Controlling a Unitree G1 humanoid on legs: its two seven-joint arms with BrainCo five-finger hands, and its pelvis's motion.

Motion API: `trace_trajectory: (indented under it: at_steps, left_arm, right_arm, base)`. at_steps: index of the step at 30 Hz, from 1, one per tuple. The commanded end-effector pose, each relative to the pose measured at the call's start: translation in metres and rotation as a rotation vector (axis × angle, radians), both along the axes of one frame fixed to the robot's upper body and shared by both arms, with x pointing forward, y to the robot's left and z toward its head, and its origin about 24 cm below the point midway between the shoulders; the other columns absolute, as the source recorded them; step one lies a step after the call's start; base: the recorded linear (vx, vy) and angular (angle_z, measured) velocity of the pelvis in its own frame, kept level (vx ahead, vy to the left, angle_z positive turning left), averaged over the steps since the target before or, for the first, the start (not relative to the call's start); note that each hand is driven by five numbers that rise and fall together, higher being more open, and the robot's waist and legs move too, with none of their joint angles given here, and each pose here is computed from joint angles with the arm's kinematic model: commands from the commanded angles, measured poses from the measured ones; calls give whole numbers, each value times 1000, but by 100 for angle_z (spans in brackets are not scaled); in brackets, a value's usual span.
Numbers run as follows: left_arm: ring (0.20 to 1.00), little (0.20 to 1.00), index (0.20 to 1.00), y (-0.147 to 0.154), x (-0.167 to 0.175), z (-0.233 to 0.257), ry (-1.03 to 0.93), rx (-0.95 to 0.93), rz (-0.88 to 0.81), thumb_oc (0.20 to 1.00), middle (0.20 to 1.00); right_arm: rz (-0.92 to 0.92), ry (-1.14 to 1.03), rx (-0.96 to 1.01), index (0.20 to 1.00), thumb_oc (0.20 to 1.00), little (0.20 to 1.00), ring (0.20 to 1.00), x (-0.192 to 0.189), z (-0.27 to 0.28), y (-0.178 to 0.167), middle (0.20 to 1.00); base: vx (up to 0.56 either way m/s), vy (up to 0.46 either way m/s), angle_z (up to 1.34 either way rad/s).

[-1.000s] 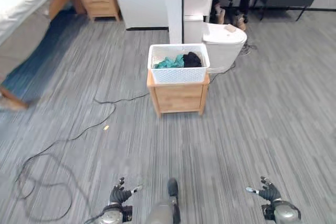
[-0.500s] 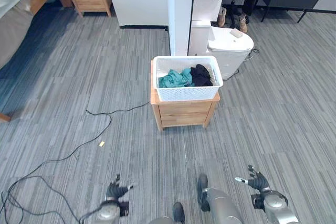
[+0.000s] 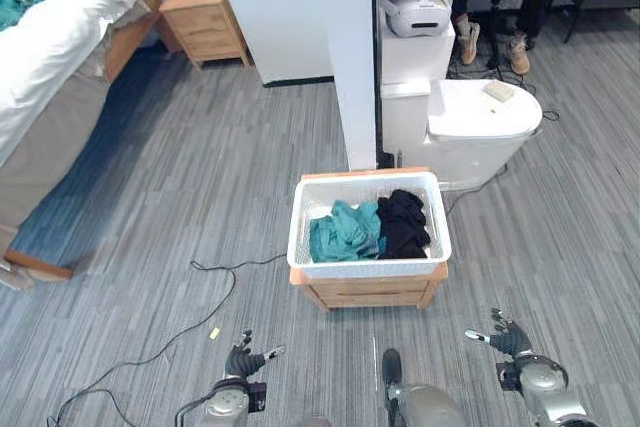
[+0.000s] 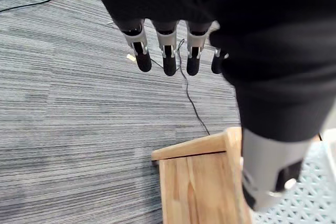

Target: Grab the laundry basket,head to the washer,open it,put in the laundry and shut it.

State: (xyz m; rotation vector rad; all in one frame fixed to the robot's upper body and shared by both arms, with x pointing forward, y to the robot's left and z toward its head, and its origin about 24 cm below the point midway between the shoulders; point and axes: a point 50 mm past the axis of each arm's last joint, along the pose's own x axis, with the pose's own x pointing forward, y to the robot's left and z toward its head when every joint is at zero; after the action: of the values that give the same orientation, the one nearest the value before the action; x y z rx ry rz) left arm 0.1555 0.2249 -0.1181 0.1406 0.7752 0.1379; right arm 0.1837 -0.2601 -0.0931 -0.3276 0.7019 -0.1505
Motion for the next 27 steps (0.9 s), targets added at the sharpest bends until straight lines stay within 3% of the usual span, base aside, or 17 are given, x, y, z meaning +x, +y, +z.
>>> trace_trajectory:
  at_steps: [1,12,21,27]
  left_arm:
    - [1000,1000,1000,11,12,13,-71,51,-36,1000,1000]
    - [1000,1000,1000,41,-6,13,-39,117,70,1000,1000]
    - [1000,1000,1000,54,20,38,-171,193,81,1000,1000]
    - [1000,1000,1000,33,69,61,-311,201,31,1000,1000]
  right_arm:
    - [-29,-1,-37,1000,1000,1000,1000,-9,2,-13,1000]
    - [-1,-54,-91,1000,1000,1000,1000,1,13,-15,1000]
    - [81,-197,-161,1000,1000,1000,1000,38,44,-9,1000]
    - [124,-320,-219,1000,1000,1000,1000,83,73,7,1000]
  base:
    - [60,-9,-31]
    - [126,47,-42]
    - [5,18,7]
    - [-104,4,1]
